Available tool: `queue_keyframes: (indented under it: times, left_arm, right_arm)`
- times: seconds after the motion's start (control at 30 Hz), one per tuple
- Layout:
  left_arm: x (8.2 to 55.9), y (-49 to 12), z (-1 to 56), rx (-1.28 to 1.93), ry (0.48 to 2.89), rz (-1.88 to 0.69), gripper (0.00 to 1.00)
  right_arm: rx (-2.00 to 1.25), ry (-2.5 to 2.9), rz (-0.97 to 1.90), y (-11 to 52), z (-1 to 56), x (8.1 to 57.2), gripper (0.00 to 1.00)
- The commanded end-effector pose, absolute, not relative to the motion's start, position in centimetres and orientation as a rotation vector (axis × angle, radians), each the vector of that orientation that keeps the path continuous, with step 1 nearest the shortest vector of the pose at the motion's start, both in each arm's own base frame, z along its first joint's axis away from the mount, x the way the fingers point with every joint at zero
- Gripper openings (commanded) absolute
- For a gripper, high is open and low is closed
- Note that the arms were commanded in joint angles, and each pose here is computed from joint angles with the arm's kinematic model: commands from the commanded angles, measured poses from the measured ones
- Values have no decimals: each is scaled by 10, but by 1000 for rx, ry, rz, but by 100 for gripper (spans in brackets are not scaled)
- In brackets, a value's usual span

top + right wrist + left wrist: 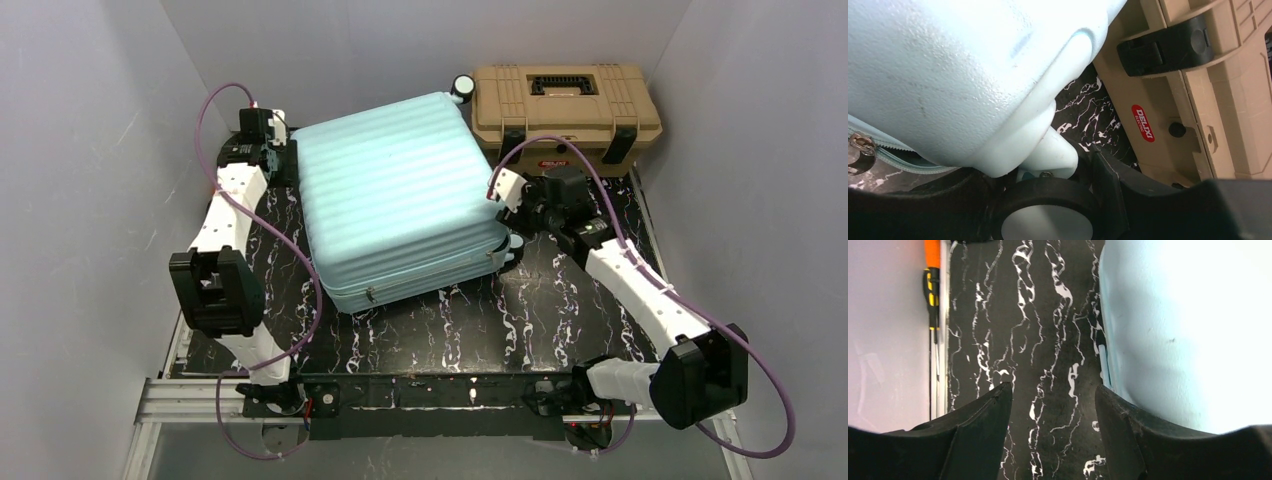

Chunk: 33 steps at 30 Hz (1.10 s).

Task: Pack the luggage
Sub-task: Zip the luggage at the center of the board.

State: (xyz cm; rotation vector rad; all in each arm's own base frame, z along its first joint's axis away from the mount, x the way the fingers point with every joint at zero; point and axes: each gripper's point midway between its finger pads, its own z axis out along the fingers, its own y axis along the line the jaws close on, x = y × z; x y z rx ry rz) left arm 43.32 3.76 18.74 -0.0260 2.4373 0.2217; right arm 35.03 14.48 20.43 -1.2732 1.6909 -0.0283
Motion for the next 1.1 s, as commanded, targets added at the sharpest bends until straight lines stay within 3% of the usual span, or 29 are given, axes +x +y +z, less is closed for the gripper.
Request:
queue_keyframes:
  times: [0.0,0.5,0.87,1.07]
  left_arm:
    - [432,17,225,-22,2350,122,61]
    - [367,50,205,-128,2397,126,61]
    - [361,51,207,-156,2367,93,61]
    - [363,55,221,-162,2326,114,61]
  right_arm:
    - [-1132,1535,45,205,257,360,1]
    - [-1241,1488,208,312,254,369,1]
    - [-1128,1390,-23,276,328,364,1]
    - [-1225,1379,19,277,315,340,1]
